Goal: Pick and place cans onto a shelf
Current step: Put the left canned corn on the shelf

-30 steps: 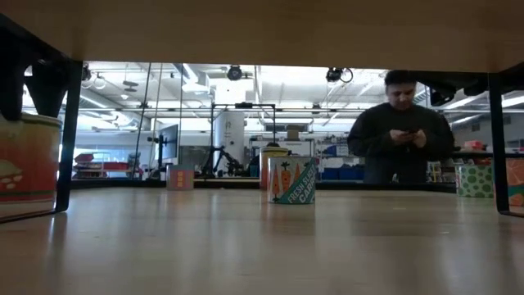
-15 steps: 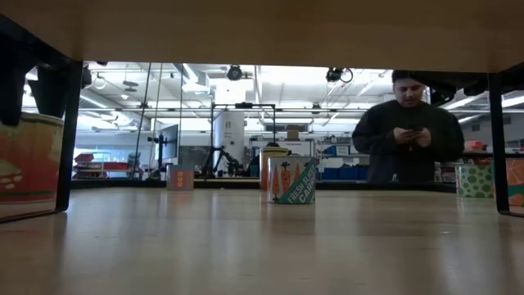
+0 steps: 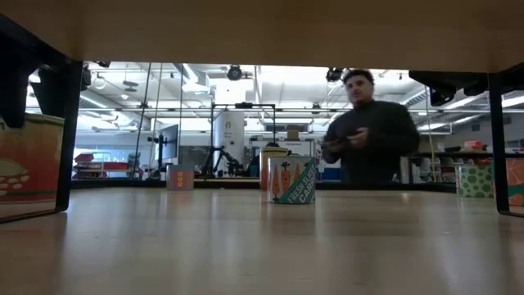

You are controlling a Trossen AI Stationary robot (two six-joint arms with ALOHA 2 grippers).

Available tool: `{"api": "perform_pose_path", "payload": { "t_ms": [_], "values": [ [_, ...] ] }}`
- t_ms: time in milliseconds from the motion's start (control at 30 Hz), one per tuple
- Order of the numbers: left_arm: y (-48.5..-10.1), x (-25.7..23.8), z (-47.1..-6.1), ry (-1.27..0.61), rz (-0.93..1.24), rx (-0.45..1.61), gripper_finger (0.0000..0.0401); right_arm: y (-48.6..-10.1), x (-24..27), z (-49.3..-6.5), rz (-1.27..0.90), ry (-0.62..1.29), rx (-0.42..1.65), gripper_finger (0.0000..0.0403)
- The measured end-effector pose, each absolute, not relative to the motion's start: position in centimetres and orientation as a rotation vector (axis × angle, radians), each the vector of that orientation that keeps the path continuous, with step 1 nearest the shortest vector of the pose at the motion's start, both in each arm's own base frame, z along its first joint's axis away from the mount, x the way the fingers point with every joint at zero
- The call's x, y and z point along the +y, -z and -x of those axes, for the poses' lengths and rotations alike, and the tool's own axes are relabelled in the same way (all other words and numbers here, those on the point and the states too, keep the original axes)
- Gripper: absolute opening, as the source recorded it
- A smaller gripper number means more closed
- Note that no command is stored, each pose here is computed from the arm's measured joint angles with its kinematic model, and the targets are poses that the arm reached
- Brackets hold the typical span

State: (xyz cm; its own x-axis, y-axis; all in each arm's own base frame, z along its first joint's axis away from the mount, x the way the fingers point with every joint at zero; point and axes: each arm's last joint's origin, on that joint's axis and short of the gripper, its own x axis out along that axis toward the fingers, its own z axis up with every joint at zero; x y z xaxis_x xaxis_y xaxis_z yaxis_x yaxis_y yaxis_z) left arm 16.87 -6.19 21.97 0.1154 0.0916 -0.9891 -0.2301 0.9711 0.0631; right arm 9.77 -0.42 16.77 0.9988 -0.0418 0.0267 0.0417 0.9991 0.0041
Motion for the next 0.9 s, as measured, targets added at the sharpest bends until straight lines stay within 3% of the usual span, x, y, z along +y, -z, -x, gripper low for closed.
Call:
{"api": "perform_pose_path", "payload": {
  "t_ms": [367,600,700,900],
  "values": [
    [-22.0,-6.2,-16.9,-0.229,0.099,1.433,0.0370,-16.8,-0.4,-9.8,-0.003,0.041,-0.027,0.0047],
    [-22.0,-6.6,-16.9,-0.165,0.067,1.451,0.0317,-16.8,-0.4,-9.8,-0.003,0.042,-0.026,0.0047],
    [-22.1,-6.6,-16.8,-0.137,0.028,1.469,0.0315,-16.8,-0.4,-9.8,-0.004,0.042,-0.026,0.0047],
    [-27.4,-6.1,-16.5,-0.185,-0.020,1.504,0.0315,-16.8,-0.4,-9.8,-0.003,0.042,-0.026,0.0047]
  ]
}}
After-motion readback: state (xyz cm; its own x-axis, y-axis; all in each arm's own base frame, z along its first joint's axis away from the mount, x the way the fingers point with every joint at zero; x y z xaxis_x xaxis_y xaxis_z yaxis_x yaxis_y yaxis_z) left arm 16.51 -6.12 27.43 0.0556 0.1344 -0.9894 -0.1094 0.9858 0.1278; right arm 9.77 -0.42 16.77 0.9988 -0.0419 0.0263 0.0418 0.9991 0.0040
